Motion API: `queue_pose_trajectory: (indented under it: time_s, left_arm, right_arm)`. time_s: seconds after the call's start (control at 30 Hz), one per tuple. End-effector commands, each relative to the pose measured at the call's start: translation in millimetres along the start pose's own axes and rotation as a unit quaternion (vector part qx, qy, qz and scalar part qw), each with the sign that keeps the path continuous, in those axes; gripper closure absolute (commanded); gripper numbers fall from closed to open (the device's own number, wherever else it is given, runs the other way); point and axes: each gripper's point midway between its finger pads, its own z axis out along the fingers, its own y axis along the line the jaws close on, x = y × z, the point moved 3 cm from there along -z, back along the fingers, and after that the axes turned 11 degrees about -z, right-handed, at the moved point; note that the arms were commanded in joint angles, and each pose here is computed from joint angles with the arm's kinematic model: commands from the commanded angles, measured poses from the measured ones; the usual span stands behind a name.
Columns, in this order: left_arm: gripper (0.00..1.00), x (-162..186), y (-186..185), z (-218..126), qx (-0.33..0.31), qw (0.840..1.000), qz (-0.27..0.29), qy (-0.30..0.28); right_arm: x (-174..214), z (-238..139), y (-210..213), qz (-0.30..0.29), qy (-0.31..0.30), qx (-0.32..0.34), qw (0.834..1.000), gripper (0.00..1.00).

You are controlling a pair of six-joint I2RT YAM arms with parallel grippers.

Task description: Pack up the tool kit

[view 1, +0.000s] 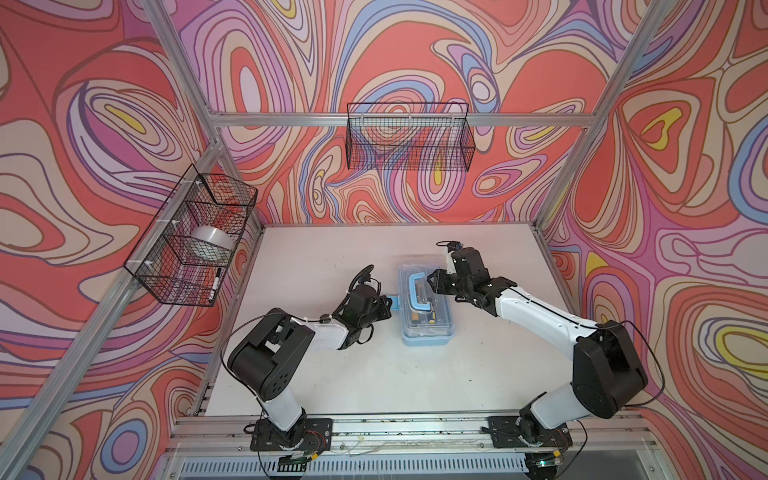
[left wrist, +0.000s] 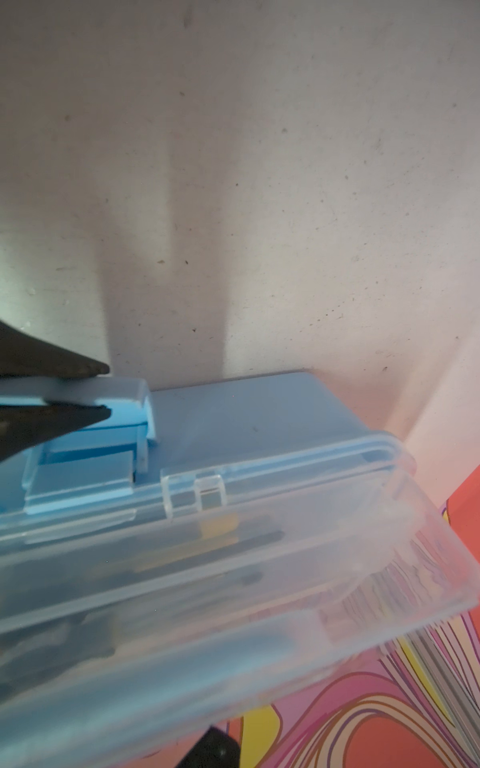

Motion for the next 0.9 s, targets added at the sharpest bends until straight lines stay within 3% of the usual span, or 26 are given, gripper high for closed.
queue_pose_trajectory:
  time_s: [0.0,0.33,0.67,0.87]
  left_arm:
    - [0.92,-7.7,-21.5,-6.2,0.033,0.999,0.016,0.002]
    - [0.96,-20.8,-40.2,-22.1,0.032,0.999,0.017,-0.002]
    - [0.96,-29.8,-52.0,-35.6,0.035,0.999,0.019,-0.010]
    - [0.95,-29.6,-52.7,-36.5,0.034,0.999,0.010,-0.007]
  right_arm:
    - [7.7,4.3,-9.0,0.000,0.024,0.021,0.999,0.61]
    - [-6.2,-14.2,-10.7,0.001,0.000,0.022,1.000,0.61]
    - [-8.1,-32.0,-33.2,0.023,-0.002,0.067,0.997,0.62]
    - [6.3,-37.0,-50.5,0.058,0.043,0.077,0.994,0.62]
